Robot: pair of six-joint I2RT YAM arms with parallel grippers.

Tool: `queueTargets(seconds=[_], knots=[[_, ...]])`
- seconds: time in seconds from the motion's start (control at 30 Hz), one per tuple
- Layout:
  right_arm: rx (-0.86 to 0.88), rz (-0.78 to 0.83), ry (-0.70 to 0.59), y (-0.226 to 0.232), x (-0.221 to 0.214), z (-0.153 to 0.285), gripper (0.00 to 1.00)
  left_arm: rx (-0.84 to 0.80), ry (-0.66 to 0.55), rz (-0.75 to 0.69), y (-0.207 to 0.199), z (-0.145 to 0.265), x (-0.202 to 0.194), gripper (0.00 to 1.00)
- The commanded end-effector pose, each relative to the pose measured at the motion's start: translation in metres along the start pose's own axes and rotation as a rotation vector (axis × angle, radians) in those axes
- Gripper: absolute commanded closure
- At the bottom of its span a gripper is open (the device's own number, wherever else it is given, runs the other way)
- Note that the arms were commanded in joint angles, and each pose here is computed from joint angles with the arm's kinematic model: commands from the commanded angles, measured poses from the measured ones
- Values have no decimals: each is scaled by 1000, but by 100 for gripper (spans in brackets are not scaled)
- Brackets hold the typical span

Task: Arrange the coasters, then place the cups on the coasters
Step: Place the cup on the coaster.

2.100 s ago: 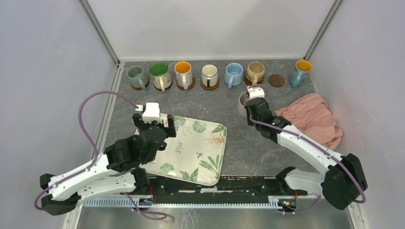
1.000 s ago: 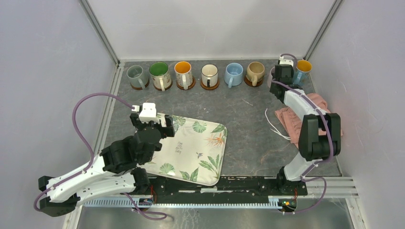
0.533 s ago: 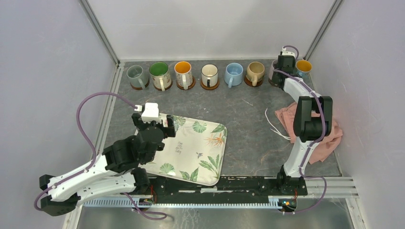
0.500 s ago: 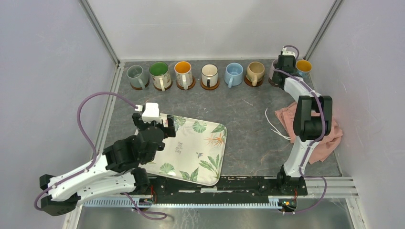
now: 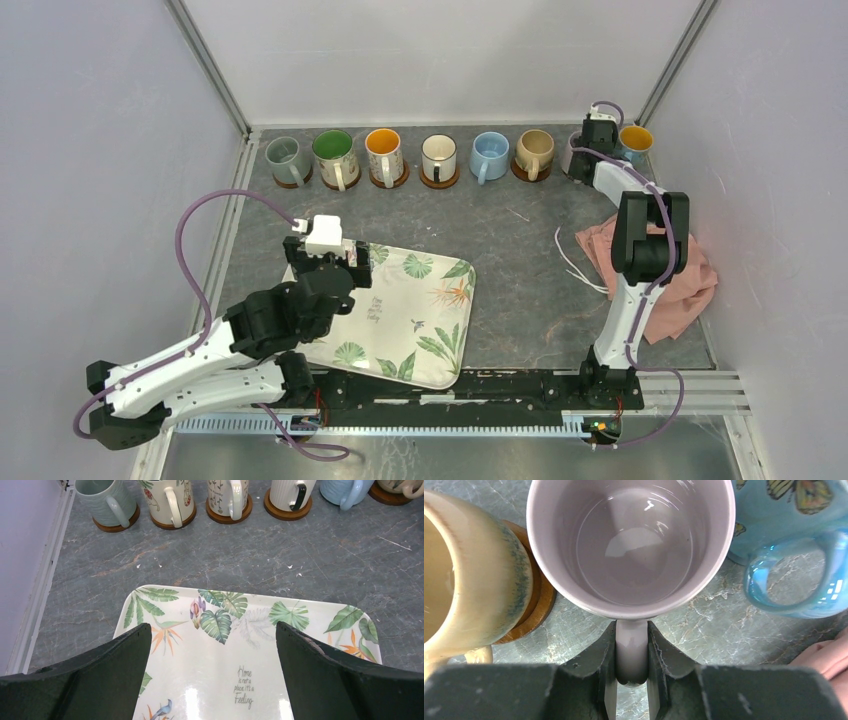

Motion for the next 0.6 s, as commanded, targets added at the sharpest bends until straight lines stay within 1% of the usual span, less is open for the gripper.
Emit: queueTargets(seconds=[0.0, 0.57], knots=[[80, -46, -194, 22, 58, 8, 100, 28, -23, -24, 3, -1, 5, 0], [62, -53, -180, 16, 49, 6, 100, 30, -20, -28, 3, -2, 4, 0]])
Point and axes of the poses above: each gripper's point midway between its finger pads, its own z axis back along the fingers, its own y axis along the line the jaws close on, x = y × z, the point moved 5 cm from there along z, back along the fingers, and after that the axes turned 15 degrees about -z, right-handed, at the moved point
